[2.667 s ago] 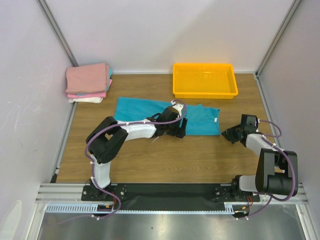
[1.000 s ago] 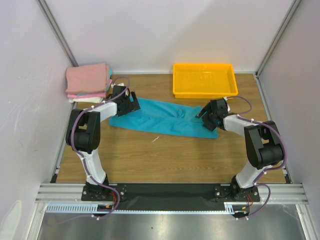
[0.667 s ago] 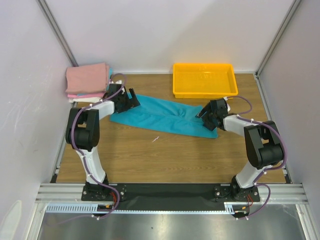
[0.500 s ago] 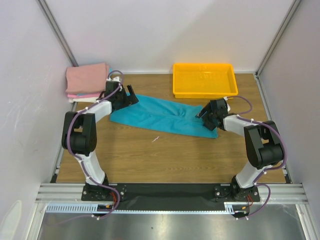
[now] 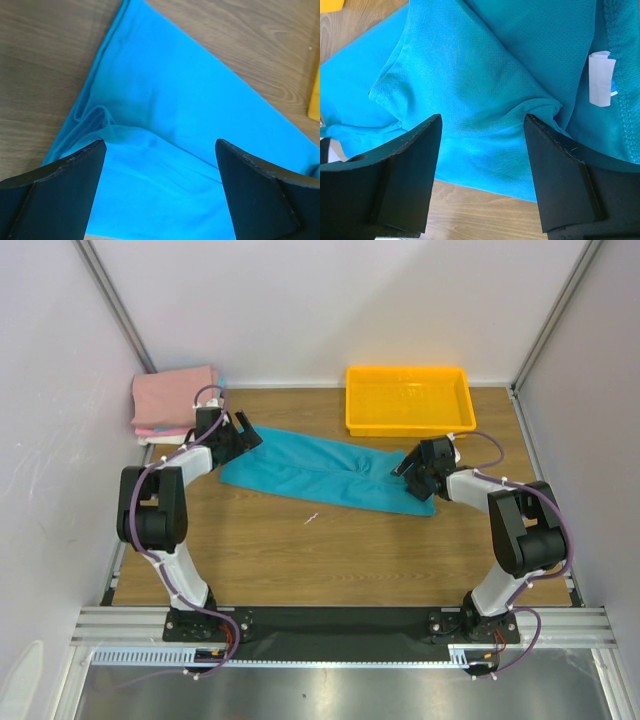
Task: Fold and stack the t-shirts
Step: Fold the tshirt
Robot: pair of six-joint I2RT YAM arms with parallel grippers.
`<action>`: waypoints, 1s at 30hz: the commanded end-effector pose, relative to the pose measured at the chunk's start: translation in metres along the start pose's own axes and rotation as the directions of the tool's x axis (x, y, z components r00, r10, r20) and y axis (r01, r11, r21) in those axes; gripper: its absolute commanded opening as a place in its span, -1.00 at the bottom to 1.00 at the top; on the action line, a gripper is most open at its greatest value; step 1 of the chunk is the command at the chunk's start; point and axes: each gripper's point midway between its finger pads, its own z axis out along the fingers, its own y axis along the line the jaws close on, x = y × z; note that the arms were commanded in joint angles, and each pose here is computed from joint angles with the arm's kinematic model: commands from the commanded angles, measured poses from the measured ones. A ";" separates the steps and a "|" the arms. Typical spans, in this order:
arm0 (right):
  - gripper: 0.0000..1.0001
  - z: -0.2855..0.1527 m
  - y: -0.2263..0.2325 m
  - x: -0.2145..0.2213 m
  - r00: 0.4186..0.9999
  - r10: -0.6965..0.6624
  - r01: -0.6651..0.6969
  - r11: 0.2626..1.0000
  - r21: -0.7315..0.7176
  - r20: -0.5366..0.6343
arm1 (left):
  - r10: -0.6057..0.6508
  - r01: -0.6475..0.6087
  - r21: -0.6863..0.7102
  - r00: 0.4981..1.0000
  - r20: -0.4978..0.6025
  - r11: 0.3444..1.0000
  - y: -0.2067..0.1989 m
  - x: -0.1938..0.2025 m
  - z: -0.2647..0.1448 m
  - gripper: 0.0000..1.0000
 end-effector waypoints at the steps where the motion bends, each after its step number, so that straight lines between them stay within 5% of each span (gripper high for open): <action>1: 0.43 0.004 0.000 -0.009 0.999 -0.021 0.020 1.000 0.020 0.028 | -0.060 0.059 0.037 0.998 0.035 0.998 -0.004 -0.012 0.011 0.94; 17: 0.43 0.000 -0.001 -0.012 0.999 -0.025 0.025 1.000 0.015 0.028 | -0.119 0.117 0.044 0.992 0.035 0.992 -0.003 -0.018 0.023 0.93; 26: 0.43 -0.003 0.003 -0.016 0.999 -0.030 0.030 1.000 0.003 0.043 | 0.256 -0.254 -0.033 0.957 0.132 0.967 -0.029 -0.051 -0.041 0.89; 30: 0.42 -0.001 0.001 -0.015 0.999 -0.034 0.034 0.999 0.004 0.041 | 0.342 -0.355 0.073 0.929 0.143 0.932 -0.062 -0.039 -0.053 0.91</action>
